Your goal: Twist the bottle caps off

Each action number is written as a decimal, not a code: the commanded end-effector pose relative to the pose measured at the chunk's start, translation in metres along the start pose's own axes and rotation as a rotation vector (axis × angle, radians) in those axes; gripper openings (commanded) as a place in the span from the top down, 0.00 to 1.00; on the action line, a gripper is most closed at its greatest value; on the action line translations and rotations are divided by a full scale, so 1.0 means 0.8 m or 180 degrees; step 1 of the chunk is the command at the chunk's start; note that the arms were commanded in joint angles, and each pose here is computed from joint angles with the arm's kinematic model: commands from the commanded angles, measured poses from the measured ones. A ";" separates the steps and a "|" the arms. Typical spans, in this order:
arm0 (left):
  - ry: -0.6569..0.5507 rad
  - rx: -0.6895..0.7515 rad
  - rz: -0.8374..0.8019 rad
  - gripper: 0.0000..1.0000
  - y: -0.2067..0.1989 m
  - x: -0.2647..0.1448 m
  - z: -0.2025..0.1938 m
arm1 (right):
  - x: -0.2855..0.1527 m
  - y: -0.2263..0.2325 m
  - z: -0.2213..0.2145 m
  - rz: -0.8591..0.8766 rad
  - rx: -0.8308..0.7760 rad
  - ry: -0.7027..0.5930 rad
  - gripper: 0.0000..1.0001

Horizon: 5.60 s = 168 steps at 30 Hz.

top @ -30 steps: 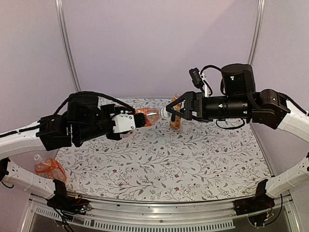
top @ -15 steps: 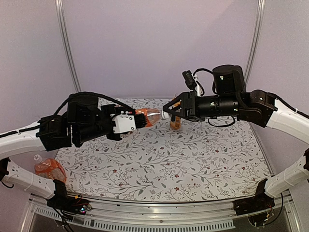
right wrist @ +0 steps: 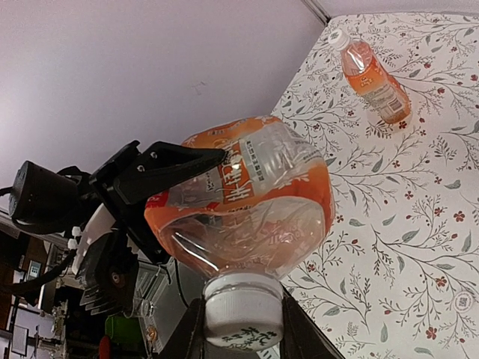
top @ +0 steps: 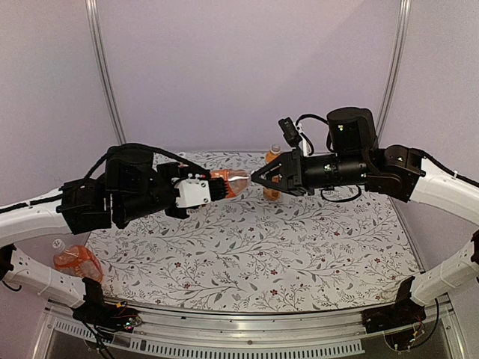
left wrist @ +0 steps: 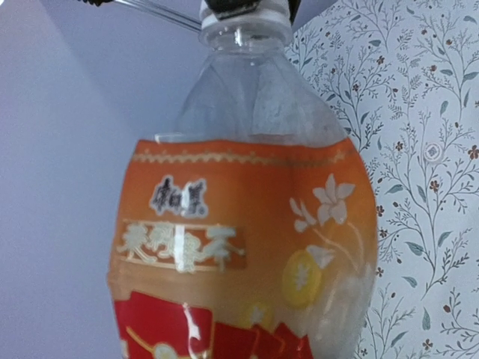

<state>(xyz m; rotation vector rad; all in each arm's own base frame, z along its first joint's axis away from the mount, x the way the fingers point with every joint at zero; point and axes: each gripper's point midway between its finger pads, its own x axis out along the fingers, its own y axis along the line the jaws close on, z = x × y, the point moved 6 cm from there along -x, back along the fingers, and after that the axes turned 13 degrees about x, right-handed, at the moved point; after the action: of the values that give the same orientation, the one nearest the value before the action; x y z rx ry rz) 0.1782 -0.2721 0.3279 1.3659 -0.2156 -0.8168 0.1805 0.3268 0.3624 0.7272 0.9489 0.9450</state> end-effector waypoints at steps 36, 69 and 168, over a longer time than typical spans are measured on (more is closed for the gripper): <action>-0.0953 -0.0706 -0.1955 0.82 -0.055 -0.060 0.048 | -0.036 0.033 -0.100 -0.0426 -0.4203 0.0521 1.00; -0.0863 -0.0578 -0.1914 0.83 -0.066 -0.058 0.038 | -0.052 0.028 -0.117 -0.0064 -0.4458 0.0577 1.00; -0.0963 -0.1536 -0.1158 0.82 0.013 -0.065 0.021 | -0.061 0.075 -0.018 0.0644 -0.3148 -0.0643 0.15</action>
<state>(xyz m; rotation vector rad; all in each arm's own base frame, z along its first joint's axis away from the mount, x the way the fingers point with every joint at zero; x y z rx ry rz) 0.1401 -0.2503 0.3572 0.8663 -0.0322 -1.2259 0.1458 0.2920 0.3921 0.0258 0.3962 1.1190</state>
